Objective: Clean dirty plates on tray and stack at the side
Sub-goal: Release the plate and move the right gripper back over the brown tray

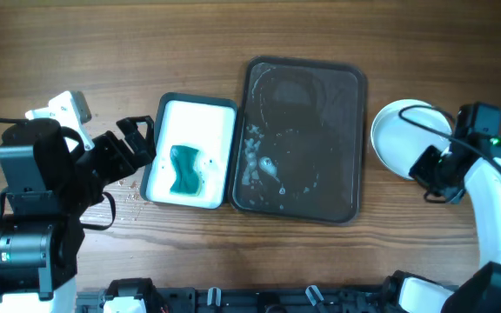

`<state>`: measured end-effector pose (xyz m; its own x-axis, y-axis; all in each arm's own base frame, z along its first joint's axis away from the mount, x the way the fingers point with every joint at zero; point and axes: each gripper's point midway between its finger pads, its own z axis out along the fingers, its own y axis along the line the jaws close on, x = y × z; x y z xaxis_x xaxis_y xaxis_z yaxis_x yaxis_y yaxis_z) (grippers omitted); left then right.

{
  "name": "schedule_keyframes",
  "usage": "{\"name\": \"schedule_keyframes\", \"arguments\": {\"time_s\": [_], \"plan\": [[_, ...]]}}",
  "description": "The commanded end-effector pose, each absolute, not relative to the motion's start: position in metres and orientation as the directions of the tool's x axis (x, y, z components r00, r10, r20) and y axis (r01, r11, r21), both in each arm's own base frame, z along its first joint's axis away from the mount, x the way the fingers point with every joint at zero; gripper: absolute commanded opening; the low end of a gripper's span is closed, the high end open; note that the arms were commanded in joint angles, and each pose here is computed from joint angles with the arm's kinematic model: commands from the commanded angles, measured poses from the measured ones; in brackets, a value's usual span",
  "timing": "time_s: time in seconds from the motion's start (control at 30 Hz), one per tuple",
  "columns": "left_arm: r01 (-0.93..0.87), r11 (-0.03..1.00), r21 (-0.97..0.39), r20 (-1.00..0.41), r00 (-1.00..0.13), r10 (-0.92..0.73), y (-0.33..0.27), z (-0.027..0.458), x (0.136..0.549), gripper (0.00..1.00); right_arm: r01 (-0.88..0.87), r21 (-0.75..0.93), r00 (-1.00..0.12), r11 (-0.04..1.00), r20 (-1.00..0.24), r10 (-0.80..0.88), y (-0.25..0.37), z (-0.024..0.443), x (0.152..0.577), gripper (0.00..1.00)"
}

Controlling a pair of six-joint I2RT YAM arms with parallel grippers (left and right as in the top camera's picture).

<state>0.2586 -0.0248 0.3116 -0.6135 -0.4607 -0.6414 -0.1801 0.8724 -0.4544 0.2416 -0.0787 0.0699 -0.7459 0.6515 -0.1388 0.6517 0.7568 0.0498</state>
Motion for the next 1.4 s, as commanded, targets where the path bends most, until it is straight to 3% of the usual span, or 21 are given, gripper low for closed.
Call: {"name": "schedule_keyframes", "arguments": {"time_s": [0.0,0.07,0.13,0.23,0.4,0.47,0.53,0.67,0.7,0.83,0.9,1.13,1.37], "plan": [[-0.181,0.875,-0.45,-0.653,-0.601,-0.46,-0.022,0.316,0.259,1.0,0.711,0.017,-0.696,0.703,-0.128,0.707,-0.084,0.038,0.238,0.04],[-0.181,0.875,-0.45,-0.653,-0.601,-0.46,-0.022,0.316,0.259,1.0,0.706,0.041,-0.695,0.707,-0.153,0.703,-0.086,0.029,0.25,0.04],[-0.181,0.875,-0.45,-0.653,-0.601,-0.46,-0.022,0.316,0.259,1.0,0.591,0.177,-0.769,0.787,-0.171,0.616,-0.069,0.034,0.277,0.04],[-0.181,0.875,-0.45,-0.653,-0.601,-0.46,-0.022,0.316,0.259,1.0,0.496,0.3,-0.791,0.815,-0.23,0.567,-0.055,0.071,0.302,0.1],[-0.181,0.875,-0.45,-0.653,-0.601,-0.46,-0.022,0.316,0.259,1.0,0.326,0.503,-0.87,0.8,-0.172,0.462,0.003,0.117,0.277,0.27],[-0.181,0.875,-0.45,-0.653,-0.601,-0.46,-0.022,0.316,0.259,1.0,0.299,0.492,-0.9,0.818,-0.14,0.413,0.019,0.122,0.257,0.34],[-0.18,0.875,-0.45,-0.653,-0.601,-0.46,-0.022,0.316,0.259,1.0,0.303,0.422,-0.92,0.854,-0.105,0.379,0.024,0.114,0.236,0.36],[-0.181,0.875,-0.45,-0.653,-0.601,-0.46,-0.022,0.316,0.259,1.0,0.42,0.33,-0.904,0.845,0.077,0.42,0.048,0.071,0.192,0.36],[-0.181,0.875,-0.45,-0.653,-0.601,-0.46,-0.022,0.316,0.259,1.0,0.45,0.307,-0.891,0.839,0.088,0.446,0.05,0.057,0.187,0.41],[-0.181,0.875,-0.45,-0.653,-0.601,-0.46,-0.022,0.316,0.259,1.0,0.56,0.189,-0.817,0.806,-0.035,0.576,0.024,0.017,0.194,0.42],[-0.18,0.875,-0.45,-0.653,-0.601,-0.46,-0.022,0.316,0.259,1.0,0.555,0.206,-0.815,0.806,-0.058,0.577,0.025,0.012,0.198,0.41],[-0.181,0.875,-0.45,-0.653,-0.601,-0.46,-0.022,0.316,0.259,1.0,0.528,0.242,-0.831,0.814,-0.052,0.554,0.031,0.01,0.203,0.33],[-0.181,0.875,-0.45,-0.653,-0.601,-0.46,-0.022,0.316,0.259,1.0,0.434,0.272,-0.887,0.859,-0.037,0.461,0.041,-0.003,0.211,0.33]]}}
